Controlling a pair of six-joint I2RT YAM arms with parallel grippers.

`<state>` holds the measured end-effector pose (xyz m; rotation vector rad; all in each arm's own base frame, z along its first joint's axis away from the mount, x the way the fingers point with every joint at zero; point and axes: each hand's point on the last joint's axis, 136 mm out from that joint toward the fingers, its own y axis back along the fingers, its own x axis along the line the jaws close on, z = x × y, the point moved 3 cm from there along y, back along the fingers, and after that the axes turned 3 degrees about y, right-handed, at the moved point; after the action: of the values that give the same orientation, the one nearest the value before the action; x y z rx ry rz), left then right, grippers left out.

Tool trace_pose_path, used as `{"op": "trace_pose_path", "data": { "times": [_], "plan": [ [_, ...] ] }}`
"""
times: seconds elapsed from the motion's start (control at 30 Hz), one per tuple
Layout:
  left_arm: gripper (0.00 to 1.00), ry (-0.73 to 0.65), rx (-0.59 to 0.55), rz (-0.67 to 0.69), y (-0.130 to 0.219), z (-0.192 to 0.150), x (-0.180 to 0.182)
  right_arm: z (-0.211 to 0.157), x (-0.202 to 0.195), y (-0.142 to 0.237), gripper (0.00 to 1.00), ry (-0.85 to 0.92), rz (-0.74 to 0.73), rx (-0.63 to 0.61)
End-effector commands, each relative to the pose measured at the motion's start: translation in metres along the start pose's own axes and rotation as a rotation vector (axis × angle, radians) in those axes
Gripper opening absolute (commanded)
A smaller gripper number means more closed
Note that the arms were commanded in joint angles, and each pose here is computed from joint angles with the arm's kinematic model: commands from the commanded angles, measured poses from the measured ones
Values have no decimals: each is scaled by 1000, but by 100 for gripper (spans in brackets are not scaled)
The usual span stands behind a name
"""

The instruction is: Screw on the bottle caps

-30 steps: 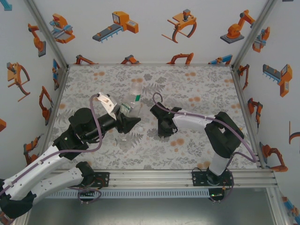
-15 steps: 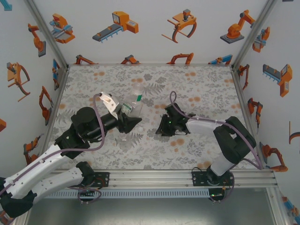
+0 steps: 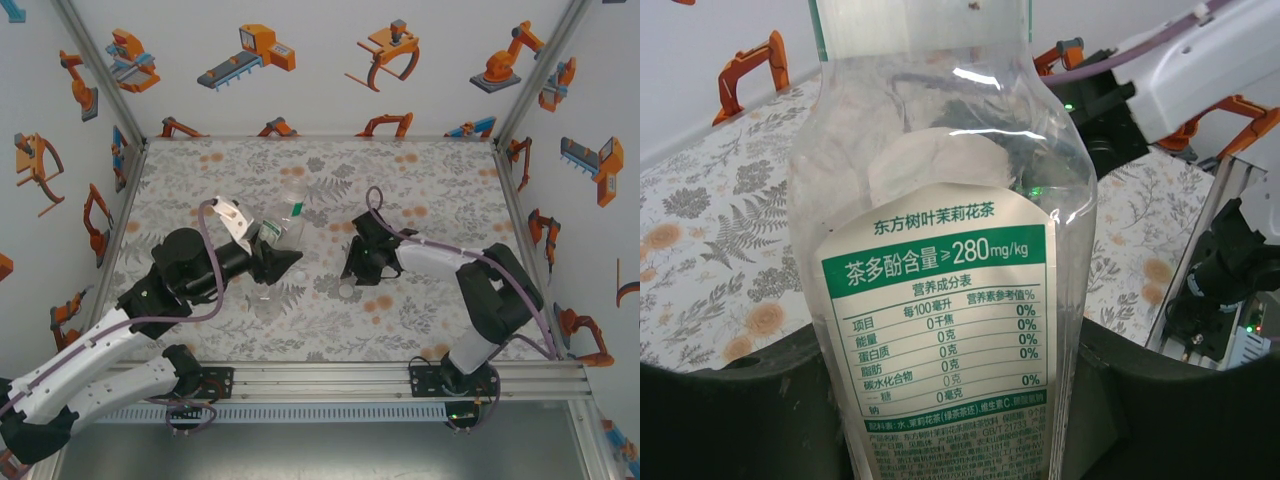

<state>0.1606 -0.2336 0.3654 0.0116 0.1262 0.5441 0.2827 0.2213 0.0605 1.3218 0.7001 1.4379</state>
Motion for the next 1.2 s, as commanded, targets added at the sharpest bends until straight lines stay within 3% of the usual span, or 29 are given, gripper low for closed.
{"op": "trace_pose_path", "data": {
  "times": [0.0,0.17,0.33,1.17],
  "plan": [
    [26,-5,-60,6,12,20,-1,-6,-15,-7,49,126,-219,52],
    [26,-4,-70,13,15,21,-1,-12,0,-12,52,287,-352,93],
    [26,0,-67,7,14,20,-1,-29,10,-11,53,374,-374,119],
    [26,18,-74,-9,10,20,-3,-47,15,2,47,355,-338,136]
  ]
}}
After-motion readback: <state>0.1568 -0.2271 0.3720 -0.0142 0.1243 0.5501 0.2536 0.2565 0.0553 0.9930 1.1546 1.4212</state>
